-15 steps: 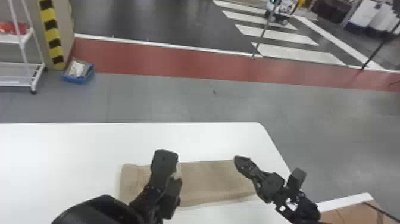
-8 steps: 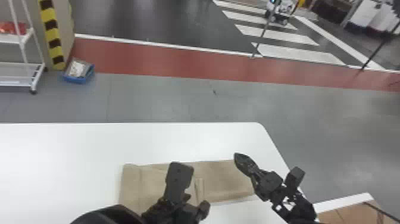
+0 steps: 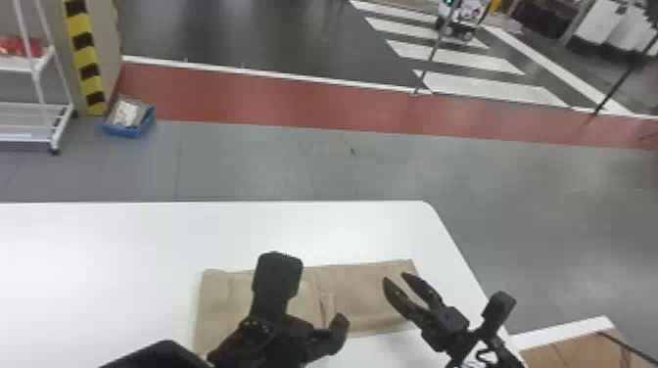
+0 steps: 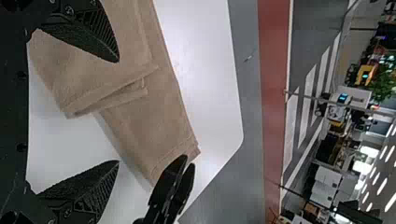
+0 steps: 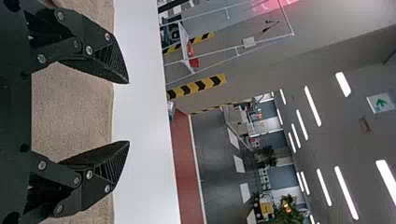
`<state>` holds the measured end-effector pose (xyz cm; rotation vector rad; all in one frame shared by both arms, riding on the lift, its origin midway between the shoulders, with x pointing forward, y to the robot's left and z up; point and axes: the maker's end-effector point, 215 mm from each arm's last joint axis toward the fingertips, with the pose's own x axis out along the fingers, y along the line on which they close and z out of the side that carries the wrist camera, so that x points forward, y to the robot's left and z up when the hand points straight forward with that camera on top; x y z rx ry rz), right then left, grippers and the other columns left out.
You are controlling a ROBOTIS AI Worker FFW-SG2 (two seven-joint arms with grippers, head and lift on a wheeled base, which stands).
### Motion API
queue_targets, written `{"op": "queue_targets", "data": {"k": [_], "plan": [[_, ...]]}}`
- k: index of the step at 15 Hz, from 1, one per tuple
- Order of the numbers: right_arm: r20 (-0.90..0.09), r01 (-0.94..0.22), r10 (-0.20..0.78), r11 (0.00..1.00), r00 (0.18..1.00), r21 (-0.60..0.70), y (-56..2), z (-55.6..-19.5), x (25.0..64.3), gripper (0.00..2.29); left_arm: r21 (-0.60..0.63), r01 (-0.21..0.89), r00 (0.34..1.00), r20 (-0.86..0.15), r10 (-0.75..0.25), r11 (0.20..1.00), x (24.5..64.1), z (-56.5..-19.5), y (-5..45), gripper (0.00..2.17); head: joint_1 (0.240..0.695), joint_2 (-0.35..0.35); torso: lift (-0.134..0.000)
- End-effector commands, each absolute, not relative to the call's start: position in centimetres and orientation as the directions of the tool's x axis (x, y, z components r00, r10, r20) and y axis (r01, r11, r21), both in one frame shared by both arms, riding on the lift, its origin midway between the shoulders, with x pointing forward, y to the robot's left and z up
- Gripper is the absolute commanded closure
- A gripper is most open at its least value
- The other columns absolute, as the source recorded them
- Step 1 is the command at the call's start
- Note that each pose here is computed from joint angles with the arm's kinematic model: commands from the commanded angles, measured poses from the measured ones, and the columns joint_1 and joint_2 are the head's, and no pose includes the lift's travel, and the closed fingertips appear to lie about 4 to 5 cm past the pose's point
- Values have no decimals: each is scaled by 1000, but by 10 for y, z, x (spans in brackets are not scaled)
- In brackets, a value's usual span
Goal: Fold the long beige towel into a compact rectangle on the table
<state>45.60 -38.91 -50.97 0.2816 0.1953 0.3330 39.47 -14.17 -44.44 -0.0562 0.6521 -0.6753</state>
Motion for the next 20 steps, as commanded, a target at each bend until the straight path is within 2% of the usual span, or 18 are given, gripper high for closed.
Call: {"op": "queue_targets", "data": {"k": [1, 2, 4, 7, 9, 10, 13, 16, 20], "plan": [[-189, -244, 356, 862, 915, 444, -359, -527, 452, 140, -179, 518, 678, -511, -529, 836, 412, -446, -81, 124, 695, -350, 0], [-208, -227, 367, 839, 906, 494, -340, -537, 450, 194, -161, 490, 709, -498, -499, 857, 418, -446, -52, 124, 695, -350, 0], [-252, -180, 377, 805, 892, 566, -307, -532, 449, 286, -189, 450, 723, -498, -480, 873, 420, -457, -19, 124, 695, -350, 0], [-325, -158, 392, 812, 861, 562, -266, -507, 440, 289, -228, 414, 740, -481, -471, 881, 422, -462, 8, 124, 695, -350, 0], [-381, -142, 409, 813, 829, 564, -237, -508, 432, 475, -235, 411, 745, -470, -474, 881, 424, -461, 17, 124, 695, -350, 0], [-422, -125, 418, 813, 804, 569, -227, -514, 428, 481, -240, 409, 745, -470, -473, 881, 423, -462, 20, 124, 695, -336, 0], [-547, -82, 361, 880, 755, 468, -212, -538, 424, 529, -246, 399, 749, -468, -469, 883, 424, -463, 27, 124, 695, -283, 0], [-580, -57, 325, 900, 747, 431, -217, -542, 432, 529, -249, 399, 753, -461, -470, 883, 425, -462, 28, 124, 695, -250, 0], [-624, -27, 325, 899, 710, 438, -217, -552, 432, 532, -255, 397, 753, -460, -471, 882, 427, -463, 30, 124, 695, -244, 0]]}}
